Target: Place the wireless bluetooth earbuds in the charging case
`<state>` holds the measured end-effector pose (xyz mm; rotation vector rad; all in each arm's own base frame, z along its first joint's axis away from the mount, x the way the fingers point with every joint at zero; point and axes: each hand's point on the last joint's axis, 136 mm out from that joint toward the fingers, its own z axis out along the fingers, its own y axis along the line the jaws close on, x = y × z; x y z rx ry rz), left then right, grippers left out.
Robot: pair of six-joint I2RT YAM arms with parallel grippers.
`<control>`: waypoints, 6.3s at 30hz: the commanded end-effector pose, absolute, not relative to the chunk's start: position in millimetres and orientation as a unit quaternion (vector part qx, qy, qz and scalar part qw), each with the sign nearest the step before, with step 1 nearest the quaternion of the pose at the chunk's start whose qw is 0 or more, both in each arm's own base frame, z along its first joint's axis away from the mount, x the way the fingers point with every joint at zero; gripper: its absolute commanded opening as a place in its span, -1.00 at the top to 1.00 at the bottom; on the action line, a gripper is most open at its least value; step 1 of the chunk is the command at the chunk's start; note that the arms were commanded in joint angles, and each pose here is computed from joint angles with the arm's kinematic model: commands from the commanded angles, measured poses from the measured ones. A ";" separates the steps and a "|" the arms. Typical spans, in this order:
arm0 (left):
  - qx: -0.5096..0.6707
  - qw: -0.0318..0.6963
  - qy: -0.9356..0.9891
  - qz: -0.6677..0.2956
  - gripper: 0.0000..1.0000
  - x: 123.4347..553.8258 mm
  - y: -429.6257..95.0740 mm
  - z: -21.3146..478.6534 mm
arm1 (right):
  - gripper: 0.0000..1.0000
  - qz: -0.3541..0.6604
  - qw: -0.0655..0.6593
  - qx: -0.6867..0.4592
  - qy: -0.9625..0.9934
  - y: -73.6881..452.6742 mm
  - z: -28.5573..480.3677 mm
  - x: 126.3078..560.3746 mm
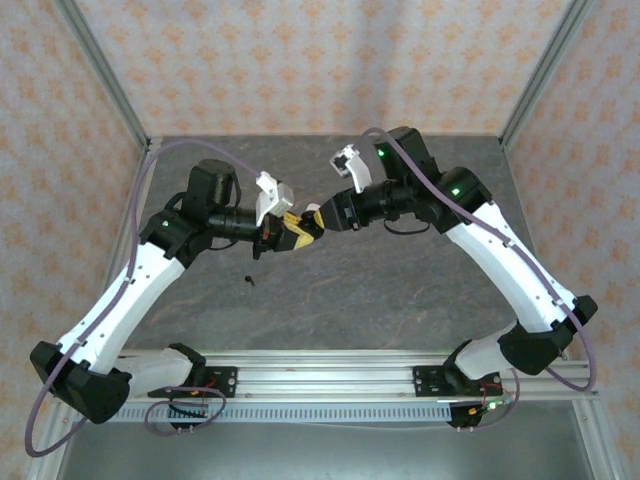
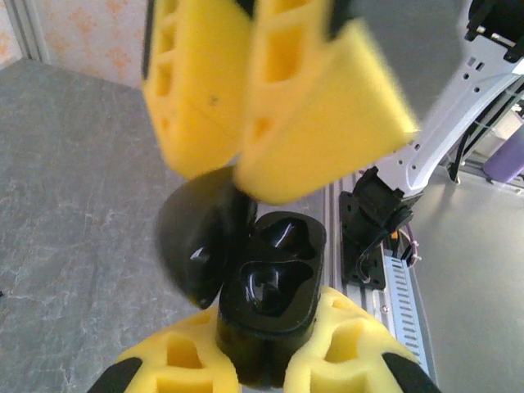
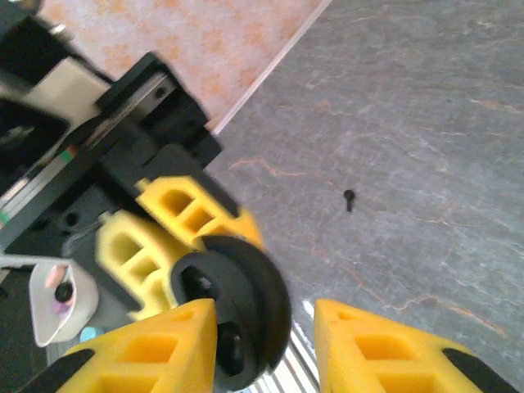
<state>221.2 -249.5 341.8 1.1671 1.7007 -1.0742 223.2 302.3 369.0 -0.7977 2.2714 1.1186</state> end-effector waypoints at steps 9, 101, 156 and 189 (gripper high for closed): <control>0.448 0.450 0.663 -0.395 1.00 226.6 -243.2 358.2 | 0.26 0.401 0.254 -0.228 0.850 291.0 362.7 246.0; 0.173 0.495 0.828 -0.199 1.00 211.0 -118.7 288.8 | 0.73 0.026 0.052 -0.192 0.980 381.5 28.6 286.0; 0.214 0.440 0.830 -0.268 1.00 238.9 -173.3 254.2 | 0.52 -0.034 -0.030 -0.060 0.997 216.6 18.2 281.7; 0.372 0.512 0.685 -0.361 1.00 223.1 -235.2 293.4 | 0.96 0.251 0.427 -0.187 0.849 289.1 324.0 268.9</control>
